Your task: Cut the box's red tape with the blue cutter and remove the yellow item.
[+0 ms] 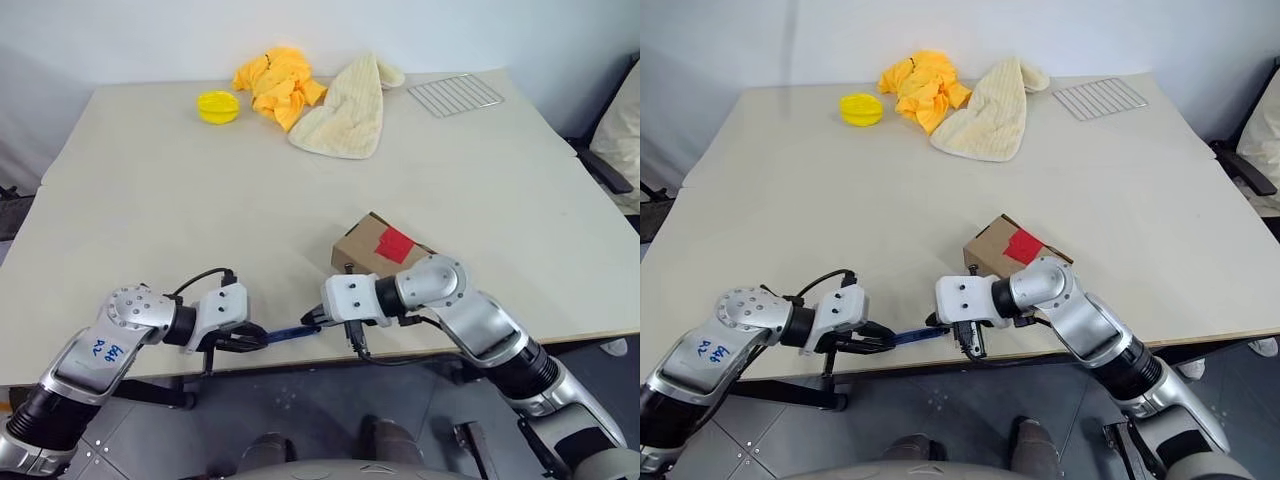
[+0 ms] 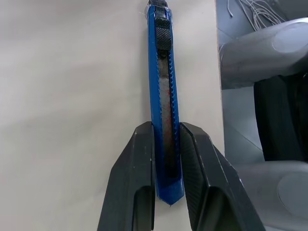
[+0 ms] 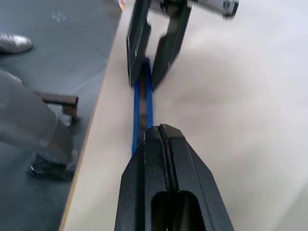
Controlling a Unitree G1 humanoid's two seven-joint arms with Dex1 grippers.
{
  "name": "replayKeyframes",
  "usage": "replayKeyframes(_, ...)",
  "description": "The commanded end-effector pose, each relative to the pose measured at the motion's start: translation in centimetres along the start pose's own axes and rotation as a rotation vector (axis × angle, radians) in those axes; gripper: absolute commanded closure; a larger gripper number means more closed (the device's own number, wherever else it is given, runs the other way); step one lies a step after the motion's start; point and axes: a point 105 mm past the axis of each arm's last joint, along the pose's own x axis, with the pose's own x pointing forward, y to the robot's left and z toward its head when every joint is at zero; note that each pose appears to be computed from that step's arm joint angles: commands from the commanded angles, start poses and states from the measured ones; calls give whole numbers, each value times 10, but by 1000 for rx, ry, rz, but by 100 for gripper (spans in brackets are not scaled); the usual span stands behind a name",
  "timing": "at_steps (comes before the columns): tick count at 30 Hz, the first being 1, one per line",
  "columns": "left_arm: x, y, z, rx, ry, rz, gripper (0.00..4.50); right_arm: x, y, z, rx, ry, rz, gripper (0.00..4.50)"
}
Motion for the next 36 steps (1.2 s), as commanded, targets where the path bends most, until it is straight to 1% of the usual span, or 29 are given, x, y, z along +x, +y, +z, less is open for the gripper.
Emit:
replayKeyframes(1, 7, -11, -18, -59, 41, -71, 405, 2, -1, -2, -60, 24, -22, 449)
replayKeyframes(9, 4, -8, -19, -59, 51, -68, 405, 7, 6, -18, -134, 94, 12, 449)
replayKeyframes(13, 3, -8, -19, -62, 53, -64, 405, 9, 9, -17, -135, 79, 28, 449)
replayKeyframes(21, 4, -9, -18, -66, 48, -63, 405, 18, 15, -25, -183, 108, 59, 449)
replayKeyframes(29, 5, -9, -18, -74, 48, -59, 405, 26, 20, -15, -212, 67, 74, 449)
replayKeyframes(32, 6, -9, -18, -75, 47, -57, 405, 27, 15, -12, -219, 61, 48, 449)
replayKeyframes(36, 6, -9, -18, -74, 47, -58, 405, 21, 6, -7, -239, 67, 9, 449)
